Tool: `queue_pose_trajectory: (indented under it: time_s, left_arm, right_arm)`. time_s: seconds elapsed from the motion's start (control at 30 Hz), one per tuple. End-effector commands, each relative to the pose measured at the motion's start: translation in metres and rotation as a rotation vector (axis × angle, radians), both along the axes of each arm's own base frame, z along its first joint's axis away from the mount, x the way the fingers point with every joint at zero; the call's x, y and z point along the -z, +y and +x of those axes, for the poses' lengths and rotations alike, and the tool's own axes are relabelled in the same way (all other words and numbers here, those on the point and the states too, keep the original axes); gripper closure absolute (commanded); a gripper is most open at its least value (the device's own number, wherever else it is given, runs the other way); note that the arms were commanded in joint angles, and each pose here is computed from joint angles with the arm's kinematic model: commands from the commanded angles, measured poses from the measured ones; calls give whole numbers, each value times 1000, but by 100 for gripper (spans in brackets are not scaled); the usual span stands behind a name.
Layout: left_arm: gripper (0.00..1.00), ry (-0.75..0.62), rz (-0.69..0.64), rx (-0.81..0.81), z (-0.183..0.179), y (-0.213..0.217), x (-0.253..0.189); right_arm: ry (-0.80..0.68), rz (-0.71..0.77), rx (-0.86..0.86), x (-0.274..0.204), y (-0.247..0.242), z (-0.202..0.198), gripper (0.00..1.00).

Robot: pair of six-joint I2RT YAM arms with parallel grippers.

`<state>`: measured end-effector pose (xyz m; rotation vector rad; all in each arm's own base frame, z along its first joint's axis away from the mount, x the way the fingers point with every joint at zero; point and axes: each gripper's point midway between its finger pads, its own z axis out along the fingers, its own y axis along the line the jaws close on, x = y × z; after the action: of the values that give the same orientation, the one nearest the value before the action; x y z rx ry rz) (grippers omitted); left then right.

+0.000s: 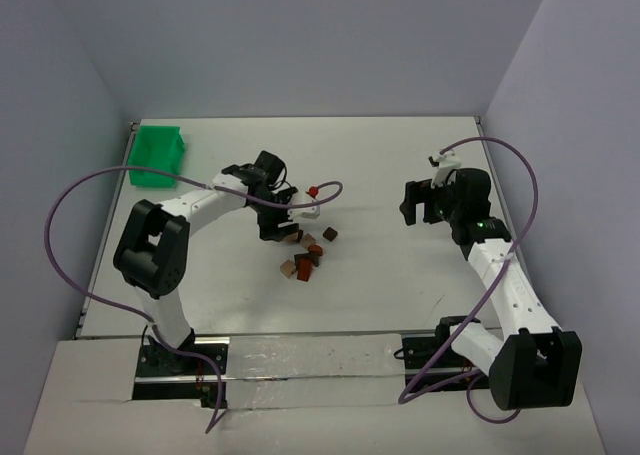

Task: Build the wood block tower

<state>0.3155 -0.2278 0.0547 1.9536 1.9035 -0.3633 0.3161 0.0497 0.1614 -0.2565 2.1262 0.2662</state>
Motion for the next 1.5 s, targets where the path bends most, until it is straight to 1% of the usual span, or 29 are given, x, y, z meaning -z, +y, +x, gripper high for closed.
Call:
queue_pose_trajectory:
  time_s: [0.0,0.23,0.37,0.47,0.67,0.7,0.8,0.9,0.93,1.0,1.13,1.17,1.2,1.23,1.27,1.3,1.37,1.4,1.47]
  left_arm:
    - [22,-19,-64,49,5,-22,-1]
    - [23,-25,-40,14,14,-22,18]
    - [28,-39,-42,5,18,-23,20]
    - [33,-46,-37,-3,19,-22,22]
    - [55,-59,-27,-14,21,-19,22]
    - [56,-56,-26,-14,20,-19,23]
    - [66,-57,-24,-14,16,-17,22]
    - [88,-48,-17,-50,15,-15,14]
    - [95,-33,-11,-91,15,-13,13]
    - [100,3,-7,-172,18,-16,6]
    - [100,54,6,-370,19,-12,3]
    - [100,44,-13,-449,24,-14,1]
    - [100,33,-6,-506,25,-11,5]
    - [100,-8,17,-579,32,-3,6]
    - [100,-5,8,-623,33,-3,5]
    - [100,9,13,-704,33,0,9]
    - [100,47,12,-776,30,-1,13]
    - [100,66,0,-861,29,-3,14]
    - [100,48,2,-1006,35,-2,17]
  right_arm:
    - [-51,-4,-4,-22,-1,12,0]
    - [-42,-7,-2,-20,-2,12,0]
    - [-43,-8,-2,-20,-2,12,0]
    - [-43,-8,0,-20,-2,13,0]
    - [-46,-8,1,-21,-2,13,0]
    - [-46,-9,2,-21,-2,13,0]
    - [-45,-11,4,-20,-3,13,0]
    - [-46,-10,4,-21,-3,12,0]
    - [-48,-9,3,-22,-2,12,0]
    - [-54,-8,4,-24,-3,12,0]
    - [-58,-9,5,-25,-3,11,0]
    - [-62,-10,4,-26,-3,11,0]
    - [-63,-11,4,-26,-3,10,0]
    - [-63,-11,4,-26,-3,10,0]
    - [-63,-11,3,-26,-3,10,0]
    - [-63,-9,2,-26,-2,10,0]
    - [-62,-7,3,-26,-2,10,0]
    - [-60,-6,3,-26,-2,11,0]
    - [-58,-5,2,-26,-2,11,0]
